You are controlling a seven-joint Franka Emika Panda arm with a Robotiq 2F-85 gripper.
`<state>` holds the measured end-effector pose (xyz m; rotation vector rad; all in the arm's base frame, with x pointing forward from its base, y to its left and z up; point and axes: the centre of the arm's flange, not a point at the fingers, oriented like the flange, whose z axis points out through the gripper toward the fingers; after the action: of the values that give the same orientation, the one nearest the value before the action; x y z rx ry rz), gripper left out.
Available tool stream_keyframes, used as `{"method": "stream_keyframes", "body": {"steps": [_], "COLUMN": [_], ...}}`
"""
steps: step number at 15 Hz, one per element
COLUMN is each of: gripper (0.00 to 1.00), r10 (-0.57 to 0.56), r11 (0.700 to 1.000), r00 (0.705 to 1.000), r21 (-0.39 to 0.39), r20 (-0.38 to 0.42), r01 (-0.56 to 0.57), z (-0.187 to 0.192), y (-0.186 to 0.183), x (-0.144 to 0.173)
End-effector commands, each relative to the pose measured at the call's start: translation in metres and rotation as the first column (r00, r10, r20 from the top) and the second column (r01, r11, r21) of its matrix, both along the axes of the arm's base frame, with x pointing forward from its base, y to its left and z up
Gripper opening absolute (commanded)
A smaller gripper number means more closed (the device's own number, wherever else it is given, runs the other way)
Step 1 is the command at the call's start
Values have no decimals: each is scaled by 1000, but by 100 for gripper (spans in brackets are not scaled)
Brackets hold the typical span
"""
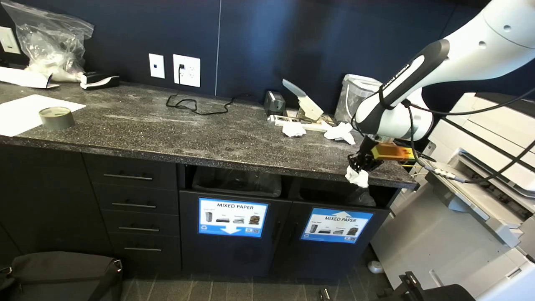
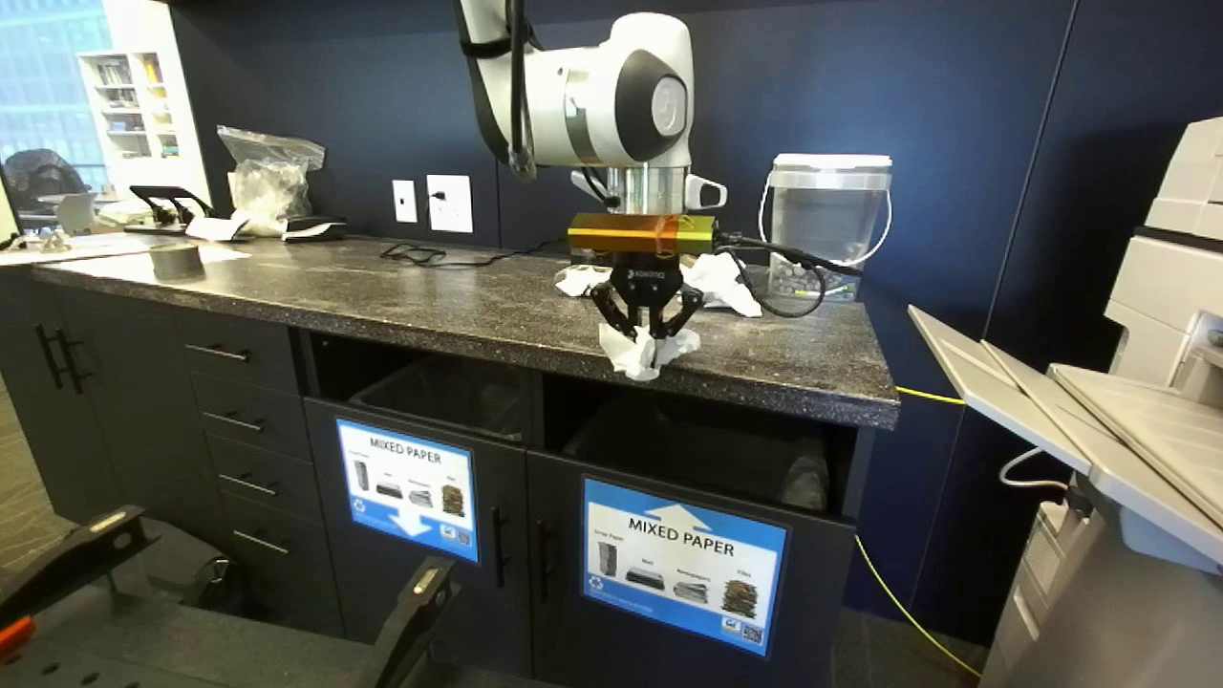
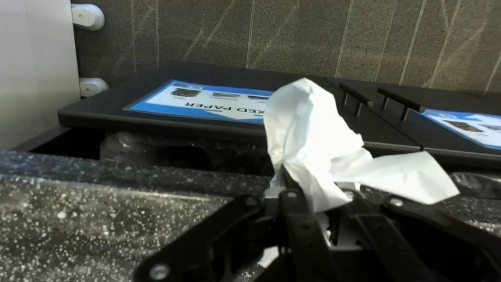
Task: Place the papers on the countertop inside the bin on the right
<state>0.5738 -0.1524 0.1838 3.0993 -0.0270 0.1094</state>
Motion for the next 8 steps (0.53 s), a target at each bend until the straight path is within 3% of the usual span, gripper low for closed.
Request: {"method": "stream_keyframes", "body": {"steps": [1, 4, 8], "gripper": [12, 12, 12], "r10": [-42, -57, -75], "r11": [999, 997, 996], "r00": [999, 998, 991], "r21": [34, 46, 60], "r20": [-1, 14, 112], "r01": [42, 57, 68], "z": [-20, -45, -80], "y": [8, 13, 18], "x": [-42, -59, -71]}}
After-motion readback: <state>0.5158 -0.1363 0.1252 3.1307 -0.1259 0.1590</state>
